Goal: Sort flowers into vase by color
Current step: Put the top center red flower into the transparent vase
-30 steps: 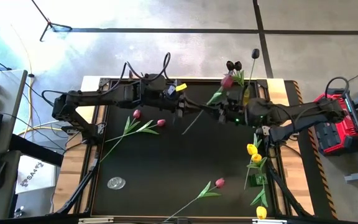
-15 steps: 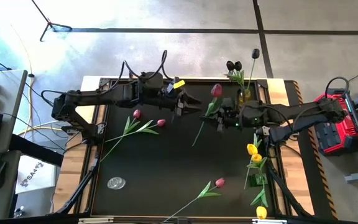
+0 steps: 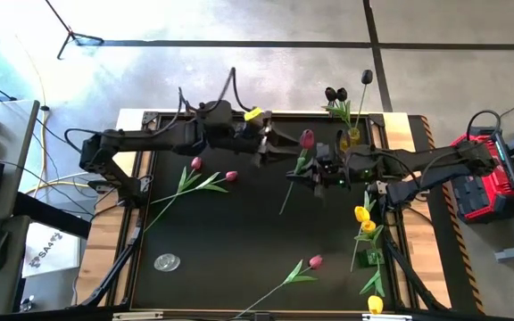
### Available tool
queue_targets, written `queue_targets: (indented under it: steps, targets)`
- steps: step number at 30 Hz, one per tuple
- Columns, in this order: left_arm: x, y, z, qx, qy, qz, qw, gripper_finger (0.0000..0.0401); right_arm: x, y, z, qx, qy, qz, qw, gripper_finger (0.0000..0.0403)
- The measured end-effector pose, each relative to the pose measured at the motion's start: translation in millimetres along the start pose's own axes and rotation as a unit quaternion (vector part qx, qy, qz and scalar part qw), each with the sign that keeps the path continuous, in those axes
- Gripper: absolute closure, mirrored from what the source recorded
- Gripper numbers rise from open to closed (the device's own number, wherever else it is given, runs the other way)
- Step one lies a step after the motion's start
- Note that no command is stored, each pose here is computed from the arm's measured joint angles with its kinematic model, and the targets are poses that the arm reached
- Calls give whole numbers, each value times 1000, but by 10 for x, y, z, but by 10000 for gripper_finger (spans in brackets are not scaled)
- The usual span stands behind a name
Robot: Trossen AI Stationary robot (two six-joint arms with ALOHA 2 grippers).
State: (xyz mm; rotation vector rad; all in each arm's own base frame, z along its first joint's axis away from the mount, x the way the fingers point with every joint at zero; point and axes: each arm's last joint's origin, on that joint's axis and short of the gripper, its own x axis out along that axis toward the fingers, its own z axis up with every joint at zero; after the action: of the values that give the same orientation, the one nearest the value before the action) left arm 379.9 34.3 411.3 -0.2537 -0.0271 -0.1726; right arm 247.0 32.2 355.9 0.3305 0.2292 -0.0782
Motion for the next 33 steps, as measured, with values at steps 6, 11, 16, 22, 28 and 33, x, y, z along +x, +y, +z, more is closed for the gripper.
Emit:
queue_targets:
  steps: [6, 11, 16, 22, 28, 33]
  targets:
    - [103, 142, -133, -28, 12, 23, 999, 240, -2, 13, 0, -8, -1, 4, 1000, 403]
    - [141, 151, -140, -24, 6, -22, 999, 240, -3, 18, -2, -8, -1, 5, 1000, 403]
    - [195, 149, -212, -30, 23, -70, 997, 241, -2, 14, -1, -10, -1, 4, 1000, 403]
    - [229, 187, -264, -44, 29, -62, 997, 250, -2, 12, -1, -9, -1, 4, 1000, 403]
    - [212, 235, -247, -40, 27, -54, 997, 328, -2, 12, -1, -2, 0, 4, 1000, 403]
    - [188, 311, -230, -41, 26, -44, 998, 394, -2, -6, -13, 19, 1, -18, 1000, 390]
